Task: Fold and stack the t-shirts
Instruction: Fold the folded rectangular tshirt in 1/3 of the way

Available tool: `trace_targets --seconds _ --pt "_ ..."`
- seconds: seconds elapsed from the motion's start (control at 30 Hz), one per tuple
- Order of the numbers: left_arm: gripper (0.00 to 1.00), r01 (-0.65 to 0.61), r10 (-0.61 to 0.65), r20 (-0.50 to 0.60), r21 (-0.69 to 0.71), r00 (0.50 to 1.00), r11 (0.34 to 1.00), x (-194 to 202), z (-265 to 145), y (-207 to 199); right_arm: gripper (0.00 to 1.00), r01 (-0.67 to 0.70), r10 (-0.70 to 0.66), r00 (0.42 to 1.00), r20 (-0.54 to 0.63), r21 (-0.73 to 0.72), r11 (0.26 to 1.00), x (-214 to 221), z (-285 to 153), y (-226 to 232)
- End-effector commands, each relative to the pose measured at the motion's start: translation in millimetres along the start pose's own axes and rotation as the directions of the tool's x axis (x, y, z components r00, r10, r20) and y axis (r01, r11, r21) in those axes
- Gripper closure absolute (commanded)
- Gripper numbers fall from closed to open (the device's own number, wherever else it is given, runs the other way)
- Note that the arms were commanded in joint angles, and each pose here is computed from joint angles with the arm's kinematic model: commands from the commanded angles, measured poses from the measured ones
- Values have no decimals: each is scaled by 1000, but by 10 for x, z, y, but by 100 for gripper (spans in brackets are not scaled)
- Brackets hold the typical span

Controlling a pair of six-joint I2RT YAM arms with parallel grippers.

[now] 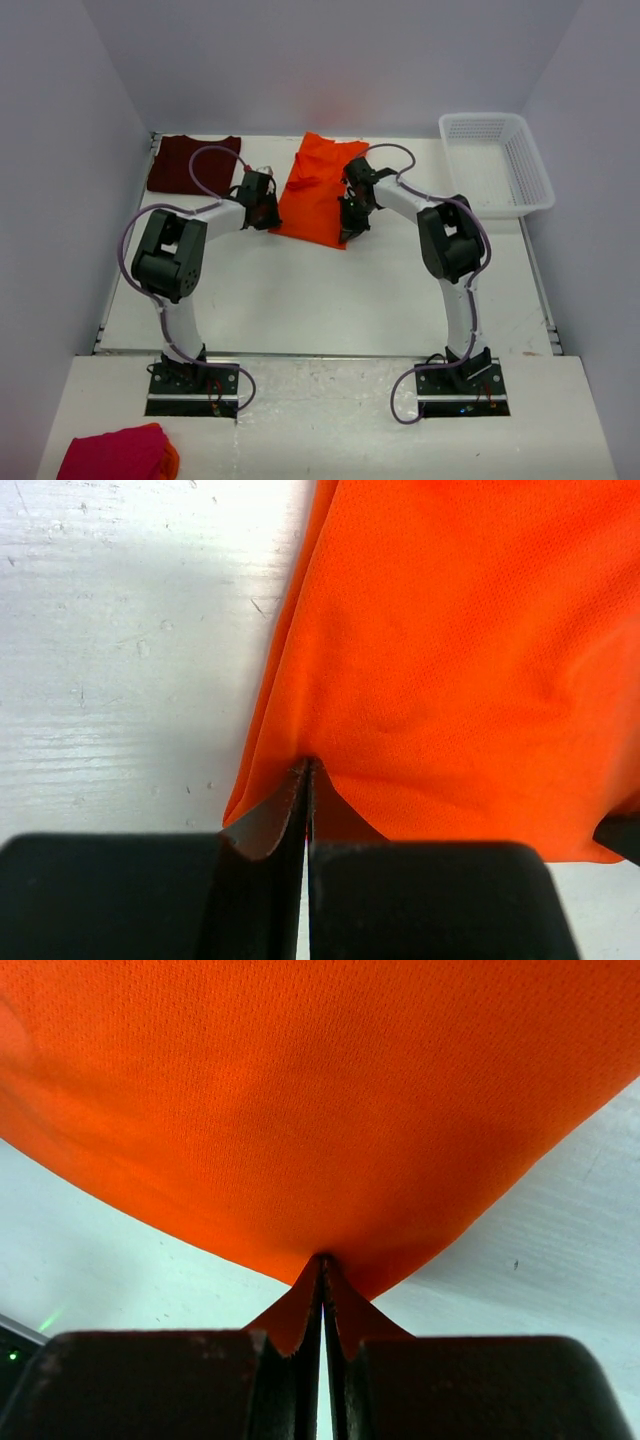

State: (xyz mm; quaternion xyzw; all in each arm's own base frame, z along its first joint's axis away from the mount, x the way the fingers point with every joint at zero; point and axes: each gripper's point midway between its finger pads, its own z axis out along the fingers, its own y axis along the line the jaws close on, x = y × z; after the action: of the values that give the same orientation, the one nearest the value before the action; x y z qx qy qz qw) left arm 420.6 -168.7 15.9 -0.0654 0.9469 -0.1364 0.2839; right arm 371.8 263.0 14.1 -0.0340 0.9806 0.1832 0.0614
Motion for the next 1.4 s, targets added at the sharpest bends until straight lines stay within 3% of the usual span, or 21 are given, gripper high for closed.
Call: trace_targets --seconds 0.0,0.13,0.37,0.6,0.97,1.2,1.37 --pt "100 10 -20 -155 -68 988 998 614 42 263 98 -9 12 999 -52 63 998 265 71 -146" --pt "100 11 -22 -190 -60 981 998 897 -91 308 99 -12 17 998 -58 82 997 429 156 -221" --pt "100 7 2 -218 40 976 999 1334 -474 9 100 -16 21 999 -46 109 994 804 217 -308" --pt "100 17 3 -249 79 968 997 1771 -837 -55 100 -9 8 1000 8 134 991 1154 56 -337" --pt "100 52 -37 -227 61 973 997 2062 -1237 228 100 -66 55 996 73 164 984 1693 -201 -445" --pt "100 31 -18 -195 64 981 997 2080 -1347 305 100 -7 -7 996 94 152 988 2017 -287 -296" --pt "100 35 -24 -74 154 997 987 1835 -1554 135 100 35 -62 981 182 148 988 2038 -540 -145"
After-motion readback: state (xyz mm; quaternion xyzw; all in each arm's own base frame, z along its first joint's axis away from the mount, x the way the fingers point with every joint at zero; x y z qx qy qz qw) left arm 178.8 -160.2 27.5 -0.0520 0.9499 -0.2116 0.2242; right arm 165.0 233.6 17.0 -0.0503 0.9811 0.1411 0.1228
